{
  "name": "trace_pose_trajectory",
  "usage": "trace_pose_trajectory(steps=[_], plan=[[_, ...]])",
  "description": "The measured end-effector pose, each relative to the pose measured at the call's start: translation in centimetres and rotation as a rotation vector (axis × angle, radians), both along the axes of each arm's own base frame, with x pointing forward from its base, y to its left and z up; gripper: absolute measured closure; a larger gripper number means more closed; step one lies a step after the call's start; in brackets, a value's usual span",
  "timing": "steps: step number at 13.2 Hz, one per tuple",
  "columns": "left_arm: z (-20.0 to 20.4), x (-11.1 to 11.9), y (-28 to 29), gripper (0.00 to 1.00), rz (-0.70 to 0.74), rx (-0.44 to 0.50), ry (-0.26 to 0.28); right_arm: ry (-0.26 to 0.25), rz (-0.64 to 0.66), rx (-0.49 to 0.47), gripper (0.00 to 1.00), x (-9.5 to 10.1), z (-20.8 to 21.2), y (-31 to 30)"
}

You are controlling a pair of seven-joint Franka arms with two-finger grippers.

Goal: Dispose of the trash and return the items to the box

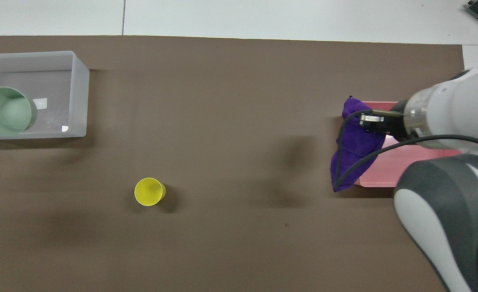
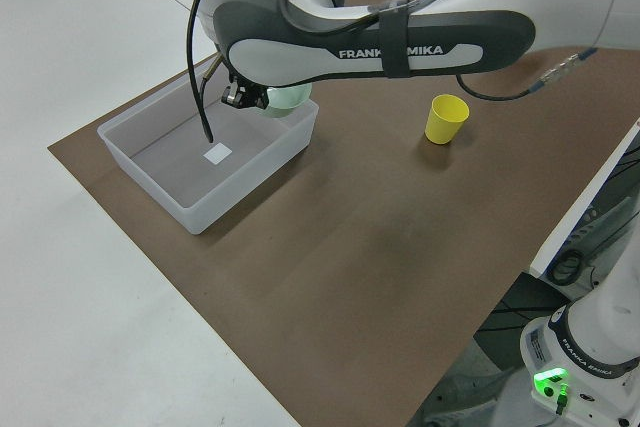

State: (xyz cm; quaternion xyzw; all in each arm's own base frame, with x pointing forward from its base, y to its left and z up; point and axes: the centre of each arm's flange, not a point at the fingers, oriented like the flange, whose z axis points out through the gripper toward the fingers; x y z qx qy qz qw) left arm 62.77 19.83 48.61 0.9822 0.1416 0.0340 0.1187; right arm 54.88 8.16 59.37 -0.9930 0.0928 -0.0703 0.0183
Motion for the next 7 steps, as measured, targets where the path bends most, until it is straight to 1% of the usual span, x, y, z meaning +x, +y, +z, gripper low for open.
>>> trace_pose_trajectory(steps=[1, 3, 5, 7], plan=[[-1.1, 1.2, 0.4, 0.98, 0.035, 0.008, -0.025, -0.001, 0.018, -0.009, 0.95, 0.1, 0.2, -2.5], [-3.3, 2.7, 0.8, 0.98, 0.076, 0.017, -0.053, 0.006, 0.069, -0.029, 0.95, 0.4, -0.3, -7.2], [-5.8, 4.1, 1.1, 0.98, 0.099, 0.030, -0.093, 0.011, 0.173, -0.055, 0.95, 0.6, -1.4, -11.8], [-8.5, 5.1, -0.4, 0.98, 0.078, 0.021, -0.075, 0.017, 0.280, -0.081, 0.95, 0.6, -3.5, -15.1]])
